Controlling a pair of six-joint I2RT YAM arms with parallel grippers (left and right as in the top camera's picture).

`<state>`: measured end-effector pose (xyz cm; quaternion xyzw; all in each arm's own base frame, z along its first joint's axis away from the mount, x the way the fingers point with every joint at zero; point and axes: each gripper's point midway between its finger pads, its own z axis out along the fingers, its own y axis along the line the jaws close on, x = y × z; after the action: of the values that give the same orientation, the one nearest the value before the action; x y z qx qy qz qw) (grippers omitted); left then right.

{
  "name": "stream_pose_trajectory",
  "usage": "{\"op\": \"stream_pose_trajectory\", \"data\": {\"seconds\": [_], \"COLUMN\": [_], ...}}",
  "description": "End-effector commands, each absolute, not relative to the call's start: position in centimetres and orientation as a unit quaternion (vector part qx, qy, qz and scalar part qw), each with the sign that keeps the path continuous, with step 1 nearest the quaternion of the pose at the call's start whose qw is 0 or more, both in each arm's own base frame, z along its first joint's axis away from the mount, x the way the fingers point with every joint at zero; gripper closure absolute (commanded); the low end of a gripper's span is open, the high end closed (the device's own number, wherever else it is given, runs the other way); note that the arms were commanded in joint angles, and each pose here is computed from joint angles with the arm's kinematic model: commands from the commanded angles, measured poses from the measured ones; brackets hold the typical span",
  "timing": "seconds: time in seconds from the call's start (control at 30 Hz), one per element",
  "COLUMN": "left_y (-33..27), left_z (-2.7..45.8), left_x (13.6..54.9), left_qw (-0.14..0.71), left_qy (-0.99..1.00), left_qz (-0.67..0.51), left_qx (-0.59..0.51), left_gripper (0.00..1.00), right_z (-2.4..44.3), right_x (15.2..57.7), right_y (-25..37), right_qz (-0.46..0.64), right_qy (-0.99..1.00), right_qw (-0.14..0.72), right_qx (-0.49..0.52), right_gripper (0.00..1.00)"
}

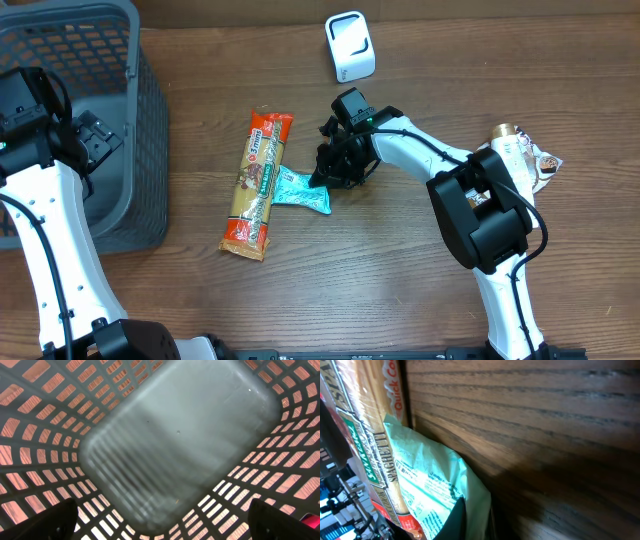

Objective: Scan the item barcode

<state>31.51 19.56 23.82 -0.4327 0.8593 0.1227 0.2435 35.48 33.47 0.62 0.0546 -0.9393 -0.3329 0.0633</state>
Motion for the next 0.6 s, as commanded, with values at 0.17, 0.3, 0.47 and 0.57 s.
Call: {"op": "stream_pose_trajectory", "data": {"seconds": [0.17, 0.3, 0.47, 0.57], "left_y": [19.3, 19.3, 19.3, 19.3], "left_z": [23.5, 23.5, 23.5, 23.5], "left_x": [31.5, 31.5, 31.5, 31.5], "left_qw": [0.24, 0.24, 0.24, 0.24], "left_qy": [0.858, 0.858, 0.858, 0.858], "left_qz": [0.116, 0.116, 0.116, 0.116], "left_qx": [-0.439, -0.439, -0.439, -0.439], "left_gripper": [0.0, 0.0, 0.0, 0.0], "right_z": [-0.1, 0.4, 0.3, -0.1], "right_x": [35.9, 37.1, 35.8, 34.0], "right_y": [32.6, 31.2, 30.3, 30.6], "right_qz": [-0.381, -0.391, -0.382, -0.369], "right_qy": [-0.912, -0.911, -0.914, -0.917], "right_qw": [0.053, 0.054, 0.089, 0.125], "right_qx": [0.143, 0.122, 0.103, 0.088], "right_gripper": [0.96, 0.48, 0.33, 0.32]}}
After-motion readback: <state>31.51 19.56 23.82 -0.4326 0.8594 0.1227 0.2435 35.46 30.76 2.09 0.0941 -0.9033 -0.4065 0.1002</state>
